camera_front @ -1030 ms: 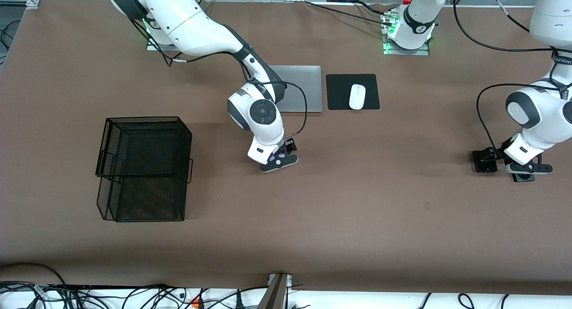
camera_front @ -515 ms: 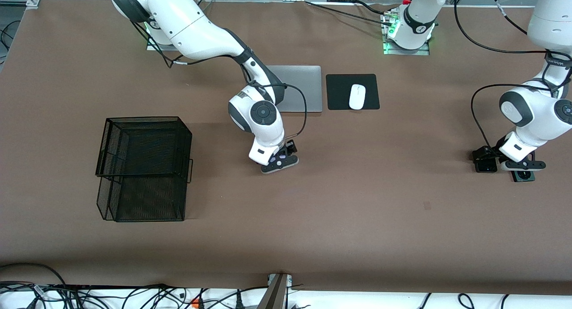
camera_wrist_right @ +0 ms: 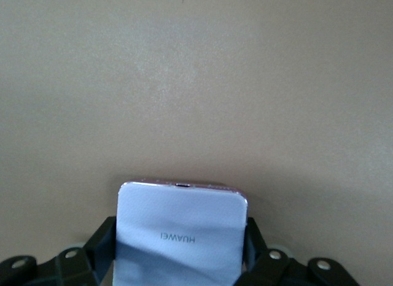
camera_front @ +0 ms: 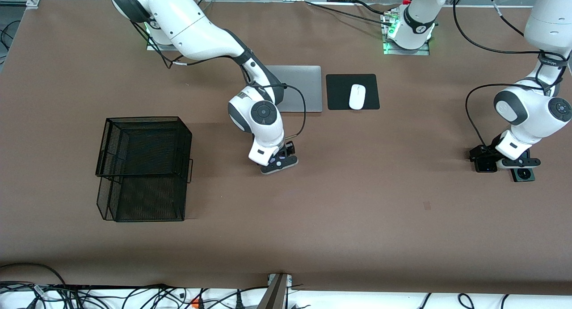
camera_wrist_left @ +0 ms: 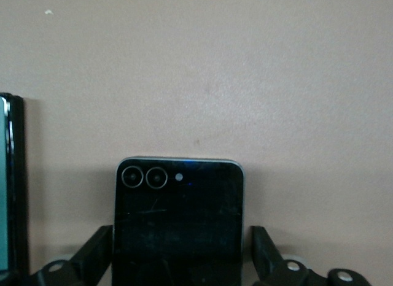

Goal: Place phones with both arms
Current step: 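Grasp the black flip phone with the left gripper, then carry the white phone to the mesh holder with the right gripper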

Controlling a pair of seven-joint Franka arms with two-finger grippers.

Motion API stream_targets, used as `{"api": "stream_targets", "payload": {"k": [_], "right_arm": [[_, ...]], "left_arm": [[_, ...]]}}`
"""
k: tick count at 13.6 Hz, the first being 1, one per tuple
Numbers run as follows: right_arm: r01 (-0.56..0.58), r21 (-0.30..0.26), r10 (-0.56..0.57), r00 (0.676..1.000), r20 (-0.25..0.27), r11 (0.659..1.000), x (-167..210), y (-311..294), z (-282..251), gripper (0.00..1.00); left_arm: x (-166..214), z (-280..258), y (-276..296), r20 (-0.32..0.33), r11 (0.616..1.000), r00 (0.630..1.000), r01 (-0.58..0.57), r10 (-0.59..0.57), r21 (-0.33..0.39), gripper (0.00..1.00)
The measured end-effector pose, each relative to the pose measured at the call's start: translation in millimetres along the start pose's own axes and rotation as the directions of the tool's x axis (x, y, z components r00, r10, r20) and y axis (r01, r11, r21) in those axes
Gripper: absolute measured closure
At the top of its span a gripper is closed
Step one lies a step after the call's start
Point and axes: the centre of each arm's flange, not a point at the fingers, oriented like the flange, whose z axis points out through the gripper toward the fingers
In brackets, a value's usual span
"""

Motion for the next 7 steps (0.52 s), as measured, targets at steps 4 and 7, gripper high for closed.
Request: {"api": "stream_targets", "payload": {"k": [4, 7], "right_arm": [[-0.065, -0.041, 0.063, 0.997, -0.045, 0.997, 33, 47, -43, 0.16], [-0.217, -0.091, 0.210, 0.975, -0.077, 0.972, 71, 151, -160, 0.16]], "left_arm": [[2, -4, 3, -0.008, 1.000, 1.000, -0.002, 0.002, -0.002, 0.19], [5, -4, 4, -0.011, 1.000, 1.000, -0.006, 0.006, -0.004, 0.19]]}}
